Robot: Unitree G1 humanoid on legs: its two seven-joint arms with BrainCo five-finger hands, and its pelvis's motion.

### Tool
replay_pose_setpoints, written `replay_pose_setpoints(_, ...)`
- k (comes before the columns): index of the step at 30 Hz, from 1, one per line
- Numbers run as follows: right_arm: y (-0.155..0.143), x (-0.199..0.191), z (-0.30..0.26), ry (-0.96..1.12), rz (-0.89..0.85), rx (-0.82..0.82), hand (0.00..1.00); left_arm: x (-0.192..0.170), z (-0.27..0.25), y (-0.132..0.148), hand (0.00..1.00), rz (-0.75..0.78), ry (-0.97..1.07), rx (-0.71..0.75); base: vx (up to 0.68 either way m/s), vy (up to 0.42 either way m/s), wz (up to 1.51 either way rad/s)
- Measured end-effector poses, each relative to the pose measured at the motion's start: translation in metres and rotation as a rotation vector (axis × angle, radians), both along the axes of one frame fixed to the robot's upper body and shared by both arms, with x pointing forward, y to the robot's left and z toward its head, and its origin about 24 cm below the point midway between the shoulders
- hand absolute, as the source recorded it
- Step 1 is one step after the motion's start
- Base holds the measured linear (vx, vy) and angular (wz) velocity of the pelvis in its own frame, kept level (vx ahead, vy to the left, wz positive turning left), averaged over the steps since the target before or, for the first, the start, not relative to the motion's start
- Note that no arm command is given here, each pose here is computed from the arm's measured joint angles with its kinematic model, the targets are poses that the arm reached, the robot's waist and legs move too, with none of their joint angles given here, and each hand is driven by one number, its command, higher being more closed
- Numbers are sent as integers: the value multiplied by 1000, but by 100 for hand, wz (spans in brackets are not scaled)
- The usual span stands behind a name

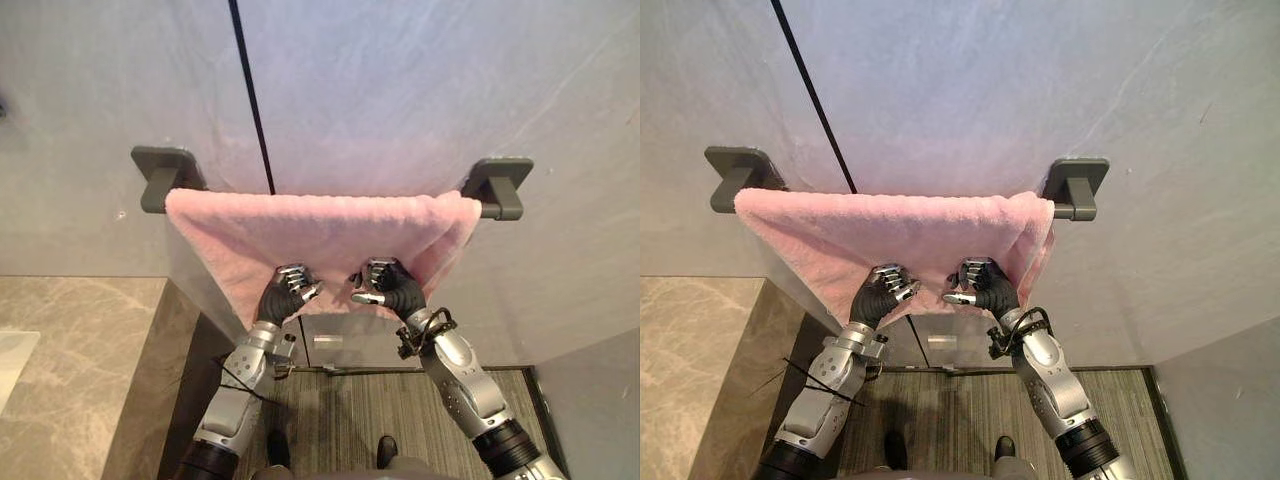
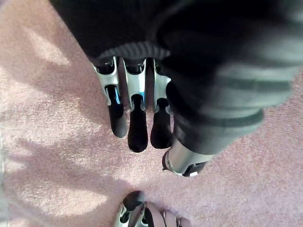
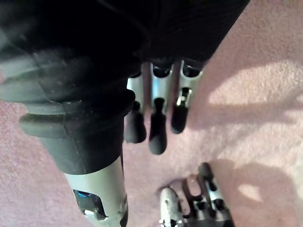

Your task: Organize washtable

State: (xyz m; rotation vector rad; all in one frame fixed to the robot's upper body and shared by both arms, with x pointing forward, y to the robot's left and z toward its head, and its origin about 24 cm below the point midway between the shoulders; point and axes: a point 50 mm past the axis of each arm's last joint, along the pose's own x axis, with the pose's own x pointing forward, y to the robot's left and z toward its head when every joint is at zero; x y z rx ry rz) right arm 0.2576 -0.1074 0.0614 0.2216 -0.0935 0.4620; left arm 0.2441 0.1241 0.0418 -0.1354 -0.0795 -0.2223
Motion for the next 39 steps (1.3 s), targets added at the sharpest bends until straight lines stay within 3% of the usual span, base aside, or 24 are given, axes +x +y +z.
replay_pose_setpoints(7,-11,-6,-14,63,-69,17,0,3,-16,11,0,58,64,37,-37,10,0)
replay_pose_setpoints(11,-16,-21,-47,203,-87,4,0,-6,-34,18,0,83,136,82,8,3,0)
replay_pose_setpoints(18,-31,-80,-135,616,-148,-81,0,-53,-104,34,0,145,474,150,16,3,1)
replay_pose_setpoints(22,-58,-128,-188,928,-268,-182,0,-93,-151,43,0,168,733,212,-32,43,-10)
replay_pose_setpoints(26,-81,-166,-218,1179,-431,-264,0,-127,-185,68,0,291,972,289,-74,74,-27)
replay_pose_setpoints(28,-85,-172,-223,1238,-485,-276,0,-131,-189,78,0,331,1019,325,-75,51,-29)
replay_pose_setpoints(29,-97,-174,-223,1247,-523,-296,0,-135,-192,74,0,346,1047,310,-97,63,-44)
replay_pose_setpoints(35,-99,-201,-230,1356,-584,-276,0,-156,-195,99,0,523,1114,222,-88,-10,-2)
replay_pose_setpoints(39,-106,-194,-228,1338,-616,-284,0,-164,-199,90,0,535,1147,180,-89,28,-38)
